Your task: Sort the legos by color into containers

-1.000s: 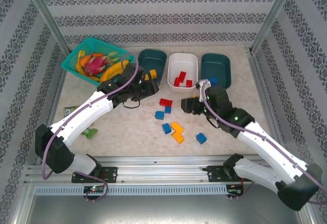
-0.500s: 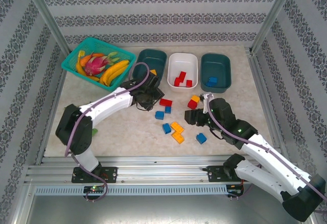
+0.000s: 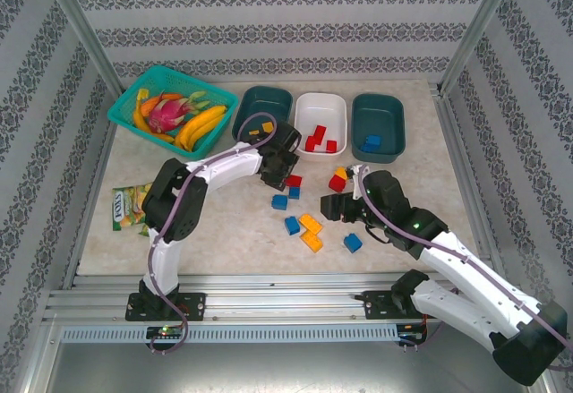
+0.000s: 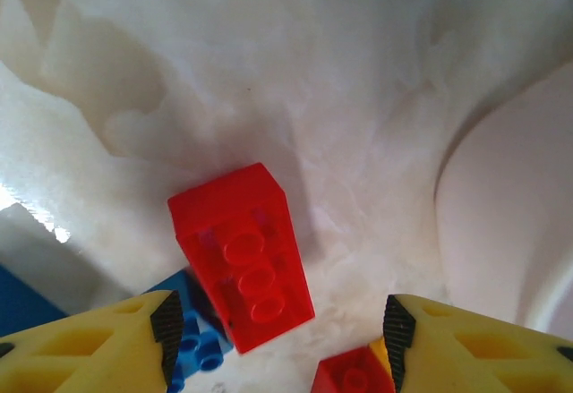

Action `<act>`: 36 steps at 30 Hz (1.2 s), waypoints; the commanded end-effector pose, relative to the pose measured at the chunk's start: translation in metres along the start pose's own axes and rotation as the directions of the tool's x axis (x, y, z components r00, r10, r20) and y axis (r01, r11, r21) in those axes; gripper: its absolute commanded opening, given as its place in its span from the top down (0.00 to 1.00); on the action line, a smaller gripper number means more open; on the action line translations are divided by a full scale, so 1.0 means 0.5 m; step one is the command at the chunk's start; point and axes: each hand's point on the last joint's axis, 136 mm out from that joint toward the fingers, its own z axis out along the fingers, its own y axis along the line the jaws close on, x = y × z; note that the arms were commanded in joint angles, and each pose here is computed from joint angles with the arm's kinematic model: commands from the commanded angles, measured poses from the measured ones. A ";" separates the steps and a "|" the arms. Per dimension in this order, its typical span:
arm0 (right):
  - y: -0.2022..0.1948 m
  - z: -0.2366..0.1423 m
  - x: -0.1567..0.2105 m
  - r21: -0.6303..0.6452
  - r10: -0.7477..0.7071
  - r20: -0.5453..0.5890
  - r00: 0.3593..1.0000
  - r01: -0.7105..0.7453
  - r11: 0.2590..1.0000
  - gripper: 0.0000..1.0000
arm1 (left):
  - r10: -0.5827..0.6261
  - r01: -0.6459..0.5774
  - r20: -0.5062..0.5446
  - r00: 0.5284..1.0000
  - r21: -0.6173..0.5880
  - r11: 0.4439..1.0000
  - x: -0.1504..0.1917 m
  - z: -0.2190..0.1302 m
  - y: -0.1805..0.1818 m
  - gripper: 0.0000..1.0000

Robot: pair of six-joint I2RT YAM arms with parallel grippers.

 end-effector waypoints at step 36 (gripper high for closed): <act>-0.032 -0.046 -0.227 0.005 0.172 0.259 0.950 -0.180 0.984 0.27 | 0.418 -0.463 0.272 0.866 0.125 0.878 -0.011 -0.162 -0.232 0.71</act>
